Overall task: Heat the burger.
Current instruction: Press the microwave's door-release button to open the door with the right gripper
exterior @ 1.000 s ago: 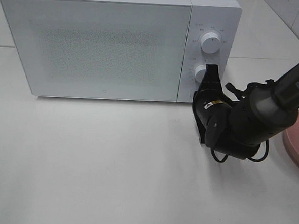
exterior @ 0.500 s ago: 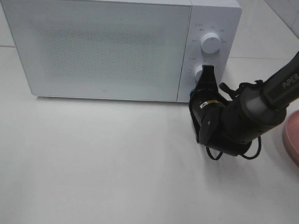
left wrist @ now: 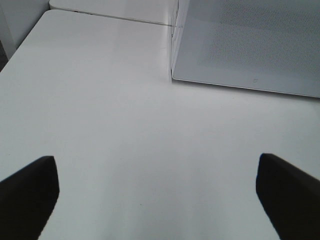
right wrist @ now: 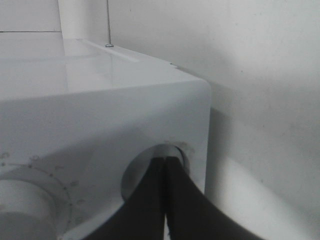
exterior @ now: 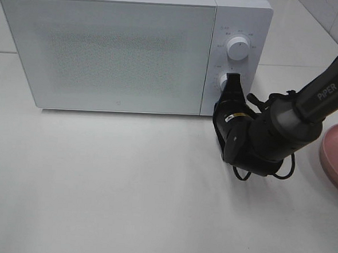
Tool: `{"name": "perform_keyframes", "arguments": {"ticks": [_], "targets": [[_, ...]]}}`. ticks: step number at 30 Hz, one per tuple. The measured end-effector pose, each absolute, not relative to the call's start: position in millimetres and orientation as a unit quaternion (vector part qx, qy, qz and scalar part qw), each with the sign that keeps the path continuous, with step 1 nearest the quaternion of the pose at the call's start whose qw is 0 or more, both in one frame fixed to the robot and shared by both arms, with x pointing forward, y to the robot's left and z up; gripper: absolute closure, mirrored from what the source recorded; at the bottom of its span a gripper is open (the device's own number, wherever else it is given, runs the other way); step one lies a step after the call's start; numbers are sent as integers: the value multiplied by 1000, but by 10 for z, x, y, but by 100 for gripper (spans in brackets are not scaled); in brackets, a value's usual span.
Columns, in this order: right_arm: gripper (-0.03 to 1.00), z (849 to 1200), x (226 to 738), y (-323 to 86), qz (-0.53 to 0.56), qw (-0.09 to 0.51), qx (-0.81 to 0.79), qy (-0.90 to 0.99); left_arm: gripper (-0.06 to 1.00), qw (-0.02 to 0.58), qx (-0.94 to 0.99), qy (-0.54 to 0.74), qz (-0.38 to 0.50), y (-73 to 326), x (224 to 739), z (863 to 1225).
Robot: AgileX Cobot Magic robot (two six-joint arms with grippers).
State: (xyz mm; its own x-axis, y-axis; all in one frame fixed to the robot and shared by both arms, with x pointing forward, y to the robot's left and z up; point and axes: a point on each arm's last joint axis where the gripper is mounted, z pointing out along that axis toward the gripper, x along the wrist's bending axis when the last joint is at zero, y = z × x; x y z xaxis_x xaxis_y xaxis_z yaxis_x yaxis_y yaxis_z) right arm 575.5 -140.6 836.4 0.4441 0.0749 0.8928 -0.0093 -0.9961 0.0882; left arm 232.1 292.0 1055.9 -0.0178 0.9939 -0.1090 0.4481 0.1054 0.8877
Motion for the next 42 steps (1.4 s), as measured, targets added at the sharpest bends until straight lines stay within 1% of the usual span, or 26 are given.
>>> {"name": "perform_keyframes", "arguments": {"ticks": [11,26,31,42], "targets": [[95,8455,5758,-1401,527,38,849,16,-5,400,575,627,341,2920,2321,10559],[95,8455,5777,-1388,527,39,849,7,-5,400,575,627,341,2920,2321,10559],[95,8478,5829,-1359,532,61,844,9,-5,400,575,627,341,2920,2321,10559],[95,8377,5907,-1292,523,67,850,-7,-5,400,575,627,341,2920,2321,10559]]}}
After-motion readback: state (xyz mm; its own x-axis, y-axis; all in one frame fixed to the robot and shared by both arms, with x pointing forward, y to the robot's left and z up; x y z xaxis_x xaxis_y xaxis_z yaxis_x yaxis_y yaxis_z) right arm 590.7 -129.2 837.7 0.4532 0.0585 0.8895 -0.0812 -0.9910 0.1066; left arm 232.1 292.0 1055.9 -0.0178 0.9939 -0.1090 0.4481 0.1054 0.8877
